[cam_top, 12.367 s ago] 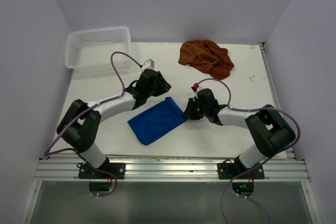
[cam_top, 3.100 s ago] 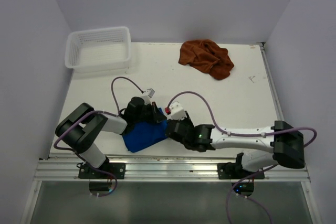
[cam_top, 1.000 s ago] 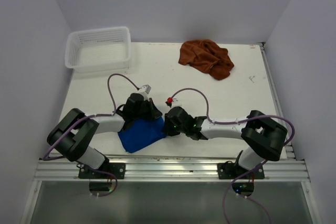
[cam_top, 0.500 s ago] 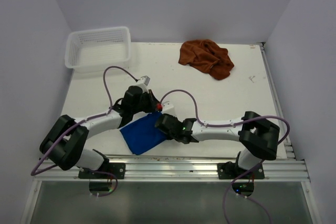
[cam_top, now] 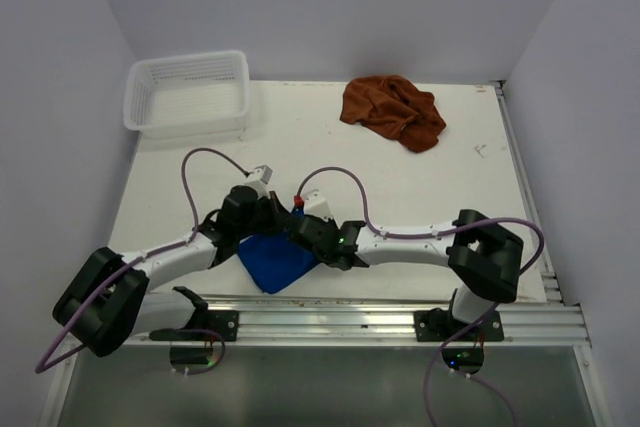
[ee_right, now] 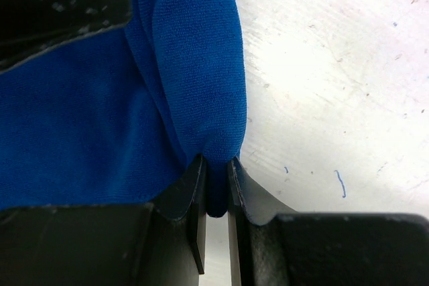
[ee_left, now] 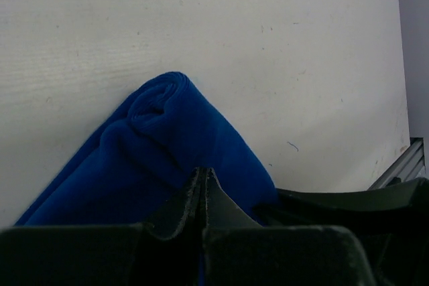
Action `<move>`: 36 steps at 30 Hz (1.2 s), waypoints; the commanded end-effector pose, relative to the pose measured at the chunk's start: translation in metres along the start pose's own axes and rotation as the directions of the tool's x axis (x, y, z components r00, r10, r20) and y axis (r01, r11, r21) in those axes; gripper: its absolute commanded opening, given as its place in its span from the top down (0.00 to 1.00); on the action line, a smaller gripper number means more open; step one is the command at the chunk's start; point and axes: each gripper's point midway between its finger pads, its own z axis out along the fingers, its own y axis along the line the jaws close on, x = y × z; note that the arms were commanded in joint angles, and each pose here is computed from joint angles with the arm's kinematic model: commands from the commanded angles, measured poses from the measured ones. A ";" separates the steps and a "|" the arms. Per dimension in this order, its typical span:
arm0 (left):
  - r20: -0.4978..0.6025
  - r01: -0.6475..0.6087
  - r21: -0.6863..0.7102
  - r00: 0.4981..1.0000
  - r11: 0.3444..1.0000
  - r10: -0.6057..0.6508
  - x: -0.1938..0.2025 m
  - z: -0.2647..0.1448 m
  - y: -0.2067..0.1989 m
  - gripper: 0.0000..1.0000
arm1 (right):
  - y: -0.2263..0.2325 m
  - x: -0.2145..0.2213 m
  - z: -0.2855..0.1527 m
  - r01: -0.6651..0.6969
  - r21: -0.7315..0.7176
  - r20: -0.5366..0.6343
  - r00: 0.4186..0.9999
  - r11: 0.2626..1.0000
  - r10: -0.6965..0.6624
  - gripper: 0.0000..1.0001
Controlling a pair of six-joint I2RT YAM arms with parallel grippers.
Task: Roll the towels
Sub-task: Roll the towel
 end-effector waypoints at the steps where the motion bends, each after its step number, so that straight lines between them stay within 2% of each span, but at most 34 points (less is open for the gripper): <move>1: 0.032 0.019 0.009 0.999 1.000 -0.019 0.001 -0.010 0.002 1.00 | -0.012 -0.014 -0.001 0.062 0.080 0.032 0.997 0.995 -0.064 1.00; 5: 0.067 0.021 0.017 0.998 1.000 -0.022 -0.005 -0.021 -0.001 1.00 | -0.015 -0.016 0.000 0.103 0.109 0.038 0.993 0.989 -0.108 1.00; 10: 0.166 0.011 0.006 0.986 1.000 -0.012 -0.034 -0.037 -0.013 1.00 | -0.011 -0.018 -0.004 0.174 0.149 0.063 0.981 0.973 -0.185 1.00; 14: 0.154 0.052 -0.030 0.987 0.998 -0.047 -0.035 -0.034 -0.009 1.00 | 0.002 -0.016 -0.005 0.259 0.181 0.074 0.958 0.949 -0.276 1.00; 20: 0.164 0.094 -0.004 0.982 0.996 -0.092 -0.046 -0.030 -0.021 1.00 | 0.015 -0.011 -0.003 0.359 0.250 0.069 0.920 0.900 -0.386 1.00; 25: 0.154 0.110 0.045 0.981 0.993 -0.116 -0.052 -0.027 -0.035 1.00 | 0.022 -0.016 -0.006 0.379 0.290 0.088 0.904 0.879 -0.419 1.00; 28: 0.165 0.153 0.025 0.974 0.988 -0.155 -0.053 -0.029 -0.030 1.00 | 0.026 -0.015 -0.008 0.365 0.275 0.108 0.908 0.890 -0.406 1.00; 36: 0.326 0.213 -0.028 0.926 0.977 -0.193 -0.081 -0.063 -0.002 1.00 | 0.031 -0.001 -0.004 0.334 0.177 0.140 0.923 0.926 -0.360 1.00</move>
